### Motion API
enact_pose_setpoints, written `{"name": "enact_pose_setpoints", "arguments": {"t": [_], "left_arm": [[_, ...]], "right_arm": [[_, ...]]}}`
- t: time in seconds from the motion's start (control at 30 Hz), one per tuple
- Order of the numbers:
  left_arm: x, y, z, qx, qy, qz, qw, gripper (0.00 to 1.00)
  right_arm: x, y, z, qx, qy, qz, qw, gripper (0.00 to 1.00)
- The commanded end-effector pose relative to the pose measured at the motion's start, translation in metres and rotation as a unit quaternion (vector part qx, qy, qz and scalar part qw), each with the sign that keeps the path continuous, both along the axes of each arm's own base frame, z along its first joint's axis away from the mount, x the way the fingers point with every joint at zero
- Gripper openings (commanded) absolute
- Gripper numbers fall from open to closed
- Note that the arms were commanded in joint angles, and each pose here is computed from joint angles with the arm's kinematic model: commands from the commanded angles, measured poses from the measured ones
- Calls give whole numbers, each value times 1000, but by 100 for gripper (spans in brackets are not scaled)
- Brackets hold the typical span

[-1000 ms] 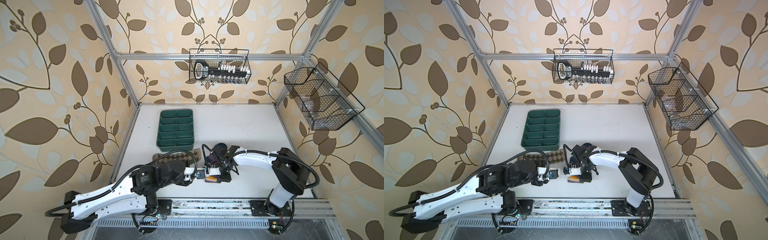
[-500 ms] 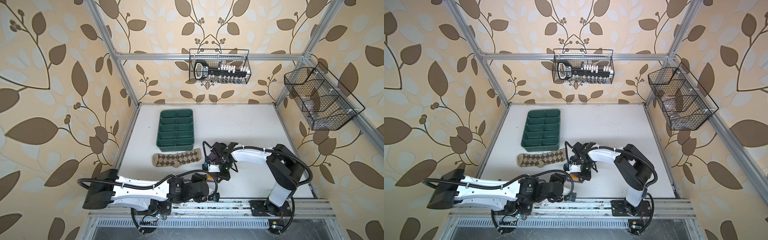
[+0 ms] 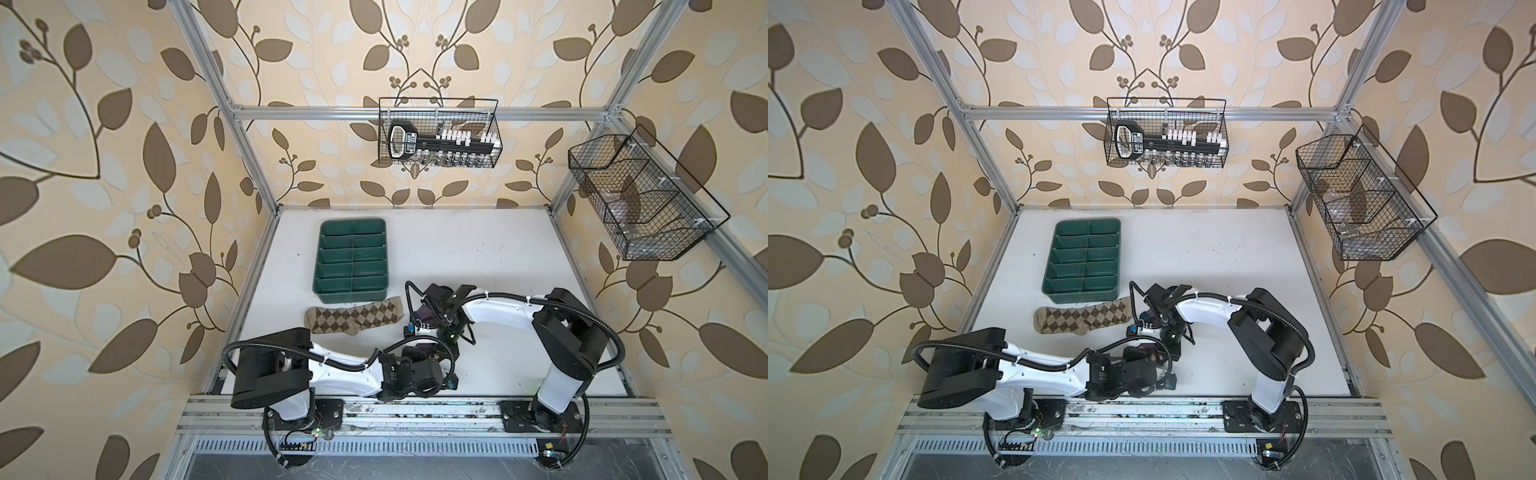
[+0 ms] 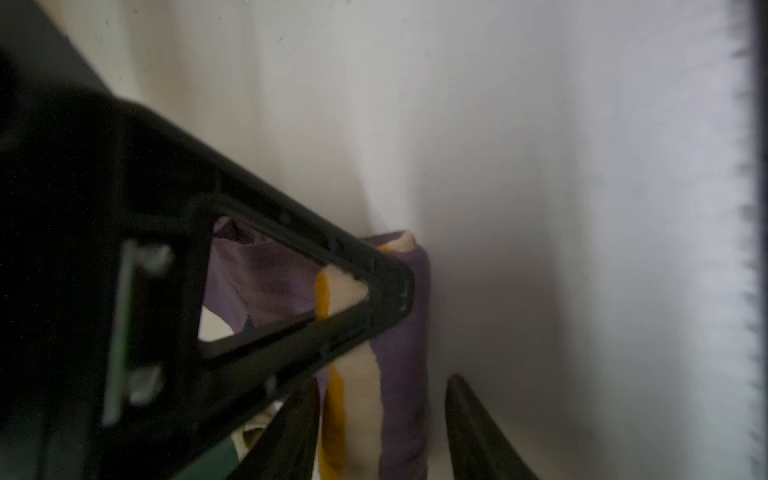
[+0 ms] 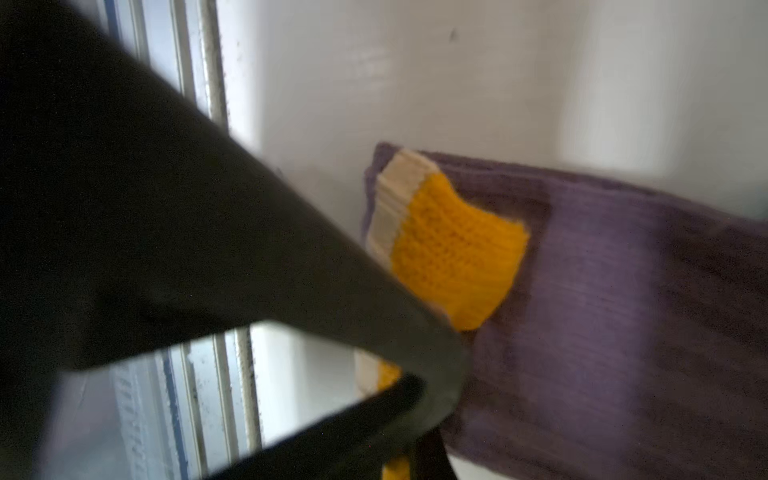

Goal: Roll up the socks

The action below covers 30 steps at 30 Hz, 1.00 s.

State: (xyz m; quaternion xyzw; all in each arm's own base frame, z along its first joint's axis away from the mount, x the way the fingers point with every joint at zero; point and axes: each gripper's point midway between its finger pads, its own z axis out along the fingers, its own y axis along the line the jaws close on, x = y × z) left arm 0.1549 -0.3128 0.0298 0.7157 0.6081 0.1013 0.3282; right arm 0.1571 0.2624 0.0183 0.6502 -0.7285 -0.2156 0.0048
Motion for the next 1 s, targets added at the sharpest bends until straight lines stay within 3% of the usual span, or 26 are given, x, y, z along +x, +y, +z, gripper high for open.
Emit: {"name": "enact_pose_setpoints", "arguments": {"t": [0.0, 0.13, 0.3, 0.33, 0.47, 0.57, 0.6, 0.67, 0.77, 0.8, 0.83, 0.87, 0.97], "left_arm": [[20, -6, 8, -35, 9, 48, 998, 32], [25, -6, -1, -23, 29, 64, 997, 0], [22, -5, -6, -7, 97, 68, 993, 0], [20, -5, -5, -10, 122, 66, 990, 0], [10, -7, -1, -28, 225, 59, 972, 0], [7, -11, -1, -26, 306, 62, 950, 0], [7, -12, -1, -22, 336, 67, 939, 0], [10, -15, -5, -10, 383, 81, 920, 0], [13, -20, -9, -2, 460, 101, 882, 0], [13, -22, -9, -3, 486, 105, 868, 0], [13, -24, -9, -3, 509, 111, 854, 0], [14, -24, -12, -2, 527, 119, 841, 0], [15, -26, -19, 6, 561, 132, 817, 0]], "right_arm": [[-10, -6, -5, 1, 1, 13, 1000, 4], [-8, -7, -2, 12, -17, 11, 1000, 9], [29, -17, 15, 27, -157, -17, 987, 28], [38, -22, 23, 32, -189, -29, 981, 34], [78, -51, 69, 50, -315, -100, 942, 41], [111, -80, 119, 80, -422, -185, 884, 44], [123, -93, 139, 90, -459, -225, 855, 48], [139, -121, 182, 119, -512, -308, 793, 52], [148, -172, 249, 161, -560, -457, 672, 70], [145, -179, 263, 175, -563, -477, 652, 70], [138, -180, 273, 190, -562, -473, 651, 70], [130, -171, 277, 203, -561, -439, 672, 68], [84, -118, 250, 249, -514, -248, 783, 60]]}}
